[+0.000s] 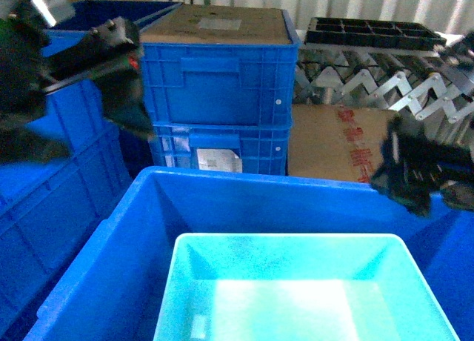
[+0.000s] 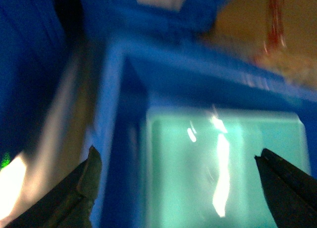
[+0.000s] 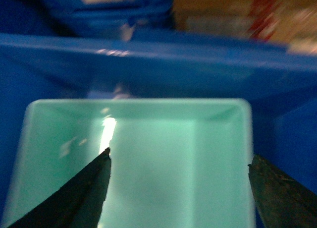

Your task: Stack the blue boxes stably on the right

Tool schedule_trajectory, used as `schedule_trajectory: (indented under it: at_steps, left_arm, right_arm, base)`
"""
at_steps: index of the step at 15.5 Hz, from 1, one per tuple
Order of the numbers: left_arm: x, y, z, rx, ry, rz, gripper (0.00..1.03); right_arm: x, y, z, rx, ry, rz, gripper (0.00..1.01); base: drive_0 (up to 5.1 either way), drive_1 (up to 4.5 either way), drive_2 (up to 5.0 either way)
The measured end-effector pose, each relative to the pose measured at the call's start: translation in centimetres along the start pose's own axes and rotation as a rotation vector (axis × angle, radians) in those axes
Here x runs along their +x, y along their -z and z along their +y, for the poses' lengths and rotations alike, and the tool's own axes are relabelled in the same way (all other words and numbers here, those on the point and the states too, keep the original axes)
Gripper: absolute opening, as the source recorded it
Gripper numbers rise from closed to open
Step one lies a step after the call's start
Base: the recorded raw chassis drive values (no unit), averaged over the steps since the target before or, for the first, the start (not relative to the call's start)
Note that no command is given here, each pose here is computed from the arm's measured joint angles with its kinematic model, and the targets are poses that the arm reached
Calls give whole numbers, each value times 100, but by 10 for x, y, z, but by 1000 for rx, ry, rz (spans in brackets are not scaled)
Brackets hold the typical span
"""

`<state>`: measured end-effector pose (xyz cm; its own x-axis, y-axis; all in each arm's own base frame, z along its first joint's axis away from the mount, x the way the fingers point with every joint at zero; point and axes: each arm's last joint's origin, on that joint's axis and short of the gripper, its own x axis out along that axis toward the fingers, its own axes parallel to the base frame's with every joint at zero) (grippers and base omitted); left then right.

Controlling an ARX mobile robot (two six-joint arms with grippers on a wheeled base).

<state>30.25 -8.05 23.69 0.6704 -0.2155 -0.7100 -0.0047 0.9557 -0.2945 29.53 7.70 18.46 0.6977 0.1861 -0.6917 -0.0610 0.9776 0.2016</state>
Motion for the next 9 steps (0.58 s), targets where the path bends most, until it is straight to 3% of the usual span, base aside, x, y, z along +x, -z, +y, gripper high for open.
schedule_trajectory:
  at_steps: [1, 2, 3, 4, 5, 6, 7, 9]
  left_arm:
    - [4, 22, 18, 102, -92, -257, 78]
    - [-5, 40, 34, 169, -140, -439, 67]
    - [-19, 45, 42, 210, -138, -619, 56]
    - [-34, 49, 48, 227, -123, -778, 44]
    - [-42, 58, 52, 242, -107, -839, 33]
    - [-45, 74, 61, 259, -112, -834, 18]
    - [-46, 85, 68, 263, -124, -813, 5]
    - [-53, 97, 74, 266, -119, -819, 1]
  right_arm:
    - [-5, 30, -17, -94, 112, -228, 70]
    - [-18, 40, -31, -115, 161, -416, 59]
    - [-36, 38, -38, -116, 172, -607, 48]
    - [-55, 36, -37, -132, 134, -770, 35]
    - [-65, 41, -38, -148, 112, -820, 24]
    - [-67, 56, -45, -156, 128, -785, 9]
    - [-69, 67, -51, -161, 146, -758, 1]
    - [-80, 76, -56, -160, 144, -774, 2]
  base:
    - [0, 0, 0]
    - [0, 0, 0]
    - [0, 0, 0]
    - [0, 0, 0]
    - [0, 0, 0]
    - [0, 0, 0]
    - [0, 0, 0]
    - [0, 0, 0]
